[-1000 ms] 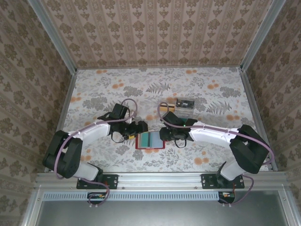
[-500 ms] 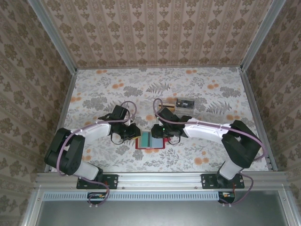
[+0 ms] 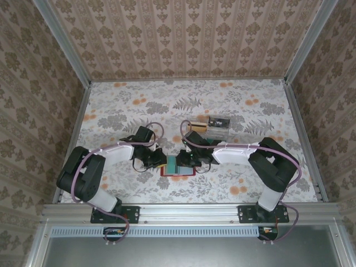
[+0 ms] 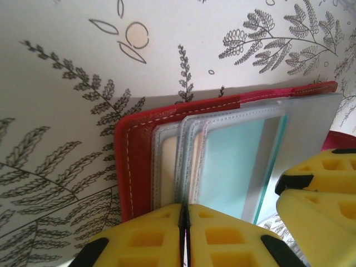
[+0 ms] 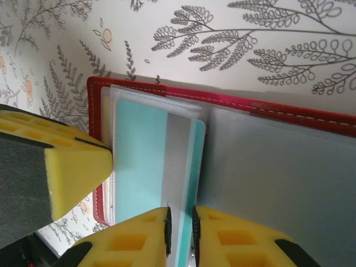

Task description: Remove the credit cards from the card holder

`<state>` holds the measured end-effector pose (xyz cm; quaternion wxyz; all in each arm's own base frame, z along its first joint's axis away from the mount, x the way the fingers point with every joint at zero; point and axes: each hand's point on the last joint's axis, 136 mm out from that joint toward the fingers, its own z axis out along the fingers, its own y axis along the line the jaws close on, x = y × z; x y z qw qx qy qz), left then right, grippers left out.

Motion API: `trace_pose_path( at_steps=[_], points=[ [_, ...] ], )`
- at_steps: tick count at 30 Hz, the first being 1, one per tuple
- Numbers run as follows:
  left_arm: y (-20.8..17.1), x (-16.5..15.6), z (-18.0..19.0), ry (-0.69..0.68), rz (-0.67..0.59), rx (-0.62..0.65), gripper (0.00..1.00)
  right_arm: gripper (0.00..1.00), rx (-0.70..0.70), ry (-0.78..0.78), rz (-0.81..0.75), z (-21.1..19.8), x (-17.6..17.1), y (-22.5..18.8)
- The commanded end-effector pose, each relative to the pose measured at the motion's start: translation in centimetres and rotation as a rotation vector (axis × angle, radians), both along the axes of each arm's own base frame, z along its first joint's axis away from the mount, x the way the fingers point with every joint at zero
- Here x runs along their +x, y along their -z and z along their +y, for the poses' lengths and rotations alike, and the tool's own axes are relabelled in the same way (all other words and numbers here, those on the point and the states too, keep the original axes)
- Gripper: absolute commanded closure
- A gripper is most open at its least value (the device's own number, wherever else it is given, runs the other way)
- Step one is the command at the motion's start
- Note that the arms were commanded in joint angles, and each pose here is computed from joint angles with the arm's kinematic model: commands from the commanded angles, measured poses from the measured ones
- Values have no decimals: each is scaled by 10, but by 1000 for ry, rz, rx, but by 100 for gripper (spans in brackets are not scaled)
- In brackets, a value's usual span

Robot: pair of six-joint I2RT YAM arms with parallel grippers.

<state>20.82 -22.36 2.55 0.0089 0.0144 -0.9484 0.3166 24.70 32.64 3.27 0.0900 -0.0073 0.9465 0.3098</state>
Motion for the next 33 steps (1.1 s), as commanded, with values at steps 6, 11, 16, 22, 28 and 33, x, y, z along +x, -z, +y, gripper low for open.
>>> trace_pose_path(
  at_steps=[6,11,16,22,28,33],
  points=[
    [18,-14,11,-7,67,79,91,79,16,27,73,-1,-6,21],
    [18,-15,10,-2,65,78,91,80,34,43,81,-2,-5,23],
    [18,-15,10,0,62,83,92,91,48,63,85,-5,-4,22],
    [22,-17,17,2,68,133,98,100,33,94,80,-19,-3,22],
    [25,-18,24,7,69,171,100,100,20,109,81,-32,-4,21],
    [27,-18,24,8,73,173,100,100,39,112,77,-33,-3,19]
  ],
)
